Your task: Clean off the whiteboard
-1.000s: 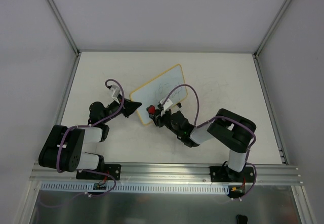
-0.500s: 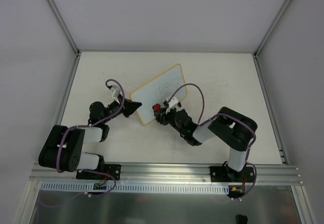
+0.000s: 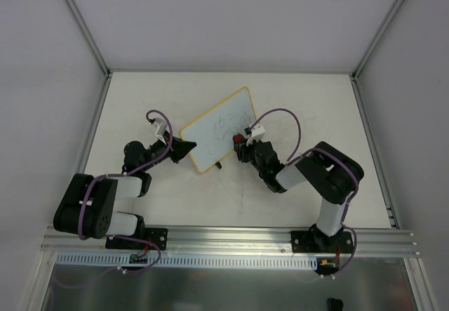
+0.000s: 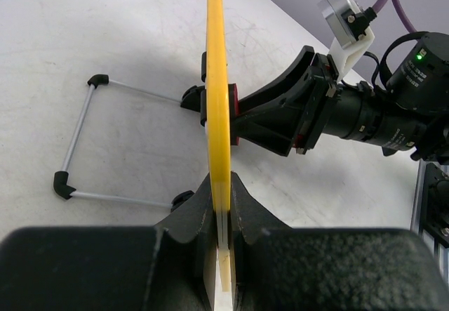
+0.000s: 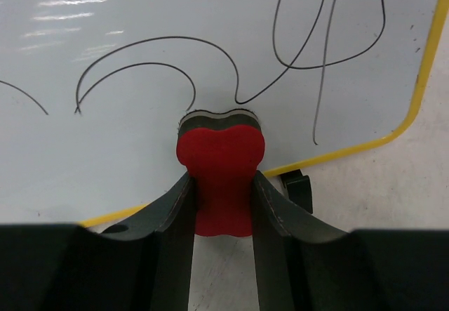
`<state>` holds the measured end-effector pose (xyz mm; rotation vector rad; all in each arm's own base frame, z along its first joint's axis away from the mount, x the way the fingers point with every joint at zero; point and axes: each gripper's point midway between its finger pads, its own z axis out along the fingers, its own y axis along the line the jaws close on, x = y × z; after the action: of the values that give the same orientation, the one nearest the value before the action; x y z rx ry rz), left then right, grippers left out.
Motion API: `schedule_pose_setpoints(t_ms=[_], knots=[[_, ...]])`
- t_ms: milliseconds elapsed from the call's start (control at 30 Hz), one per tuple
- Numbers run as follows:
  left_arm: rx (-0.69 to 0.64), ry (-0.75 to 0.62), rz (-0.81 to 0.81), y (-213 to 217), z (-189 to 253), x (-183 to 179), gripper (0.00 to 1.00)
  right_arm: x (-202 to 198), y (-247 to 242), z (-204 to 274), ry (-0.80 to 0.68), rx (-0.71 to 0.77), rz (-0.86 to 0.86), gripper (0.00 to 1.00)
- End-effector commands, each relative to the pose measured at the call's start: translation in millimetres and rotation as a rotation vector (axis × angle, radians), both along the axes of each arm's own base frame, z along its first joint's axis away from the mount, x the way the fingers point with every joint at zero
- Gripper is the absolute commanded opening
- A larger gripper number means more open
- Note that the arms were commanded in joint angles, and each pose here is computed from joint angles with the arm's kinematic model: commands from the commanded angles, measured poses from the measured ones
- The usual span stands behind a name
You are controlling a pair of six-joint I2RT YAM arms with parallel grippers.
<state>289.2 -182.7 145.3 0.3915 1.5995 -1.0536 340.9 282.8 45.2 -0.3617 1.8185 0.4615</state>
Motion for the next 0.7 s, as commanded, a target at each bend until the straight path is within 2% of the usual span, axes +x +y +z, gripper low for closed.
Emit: schedule_pose_setpoints(t_ms=[0, 133, 267, 667], knots=[[-0.002, -0.084, -0.124, -14, 18, -15, 0.00, 24, -10, 18, -0.033, 0.036, -0.087, 0.00], [0.000, -0.081, -0.125, -14, 17, -15, 0.00, 20, -2, 18, 0.004, 0.046, -0.046, 0.00], [0.000, -0.079, -0.124, -14, 17, -14, 0.00, 11, 15, 31, -0.021, 0.068, 0.011, 0.00], [0.003, -0.077, -0.125, -15, 16, -14, 0.00, -48, 95, 64, -0.072, 0.147, 0.235, 0.00]])
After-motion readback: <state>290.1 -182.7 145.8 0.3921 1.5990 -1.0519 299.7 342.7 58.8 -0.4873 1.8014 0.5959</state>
